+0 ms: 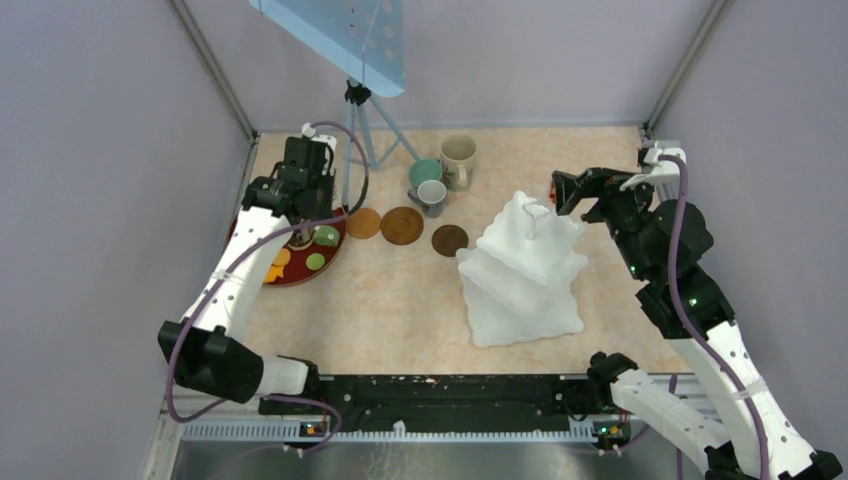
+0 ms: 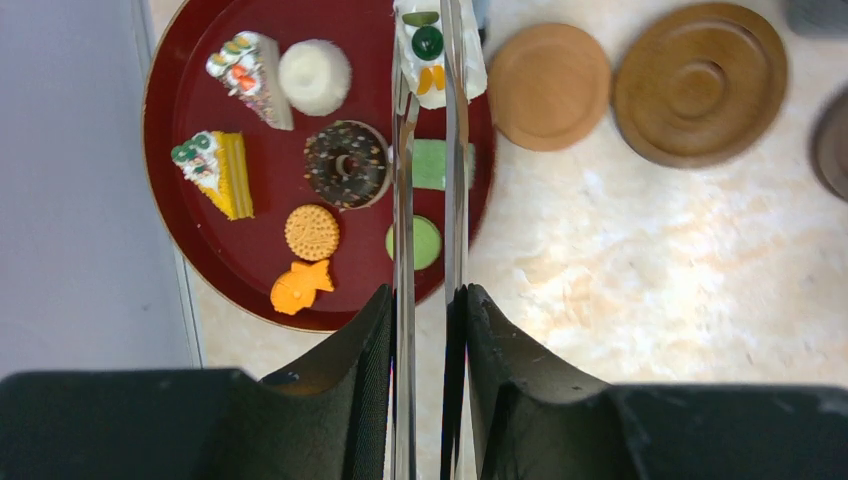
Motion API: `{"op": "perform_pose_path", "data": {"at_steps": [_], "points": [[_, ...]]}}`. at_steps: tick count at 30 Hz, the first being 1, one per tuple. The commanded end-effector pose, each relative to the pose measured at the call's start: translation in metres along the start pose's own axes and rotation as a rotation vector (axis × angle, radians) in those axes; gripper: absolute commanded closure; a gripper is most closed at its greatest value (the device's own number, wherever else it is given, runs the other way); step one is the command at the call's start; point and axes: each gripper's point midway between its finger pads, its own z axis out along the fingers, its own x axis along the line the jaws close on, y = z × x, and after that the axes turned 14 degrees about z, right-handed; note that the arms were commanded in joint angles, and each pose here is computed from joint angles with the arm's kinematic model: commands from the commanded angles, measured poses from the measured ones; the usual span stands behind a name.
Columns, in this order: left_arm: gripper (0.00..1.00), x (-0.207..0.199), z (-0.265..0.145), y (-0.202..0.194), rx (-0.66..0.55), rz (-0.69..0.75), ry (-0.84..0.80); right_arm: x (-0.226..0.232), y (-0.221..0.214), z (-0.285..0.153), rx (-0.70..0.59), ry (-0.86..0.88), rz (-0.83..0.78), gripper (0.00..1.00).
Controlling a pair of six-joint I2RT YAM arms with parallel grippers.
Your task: Serve the afternoon tea
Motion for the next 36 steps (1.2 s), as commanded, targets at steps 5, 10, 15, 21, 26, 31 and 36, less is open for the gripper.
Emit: {"op": "perform_pose_path", "data": {"at_steps": [5,10,15,21,26,31,36], "points": [[0.72,-0.079,-0.062,0.011,-0.102,0.213,-0.145,0.006,0.019,-0.003,-0.058,0.021,-0.005,0.08],[0.72,-0.138,-0.083,-0.008,-0.099,0.304,-0.291,0.000,0.025,-0.007,-0.077,-0.006,-0.039,0.08],[0.73,-0.182,-0.112,-0.023,-0.138,0.383,-0.417,-0.006,0.043,-0.016,-0.125,-0.041,-0.064,0.06],[0.72,-0.224,-0.130,-0.033,-0.251,0.389,-0.610,-0.012,0.065,-0.033,-0.189,-0.084,-0.052,0.06],[0.72,-0.238,-0.123,-0.040,-0.351,0.407,-0.662,-0.010,0.074,-0.043,-0.210,-0.078,-0.038,0.06],[0.71,-0.250,-0.116,-0.036,-0.455,0.450,-0.676,-0.011,0.076,-0.046,-0.208,-0.086,-0.035,0.06],[0.71,-0.256,-0.108,-0.027,-0.543,0.500,-0.631,-0.010,0.073,-0.045,-0.204,-0.077,-0.027,0.07]]}}
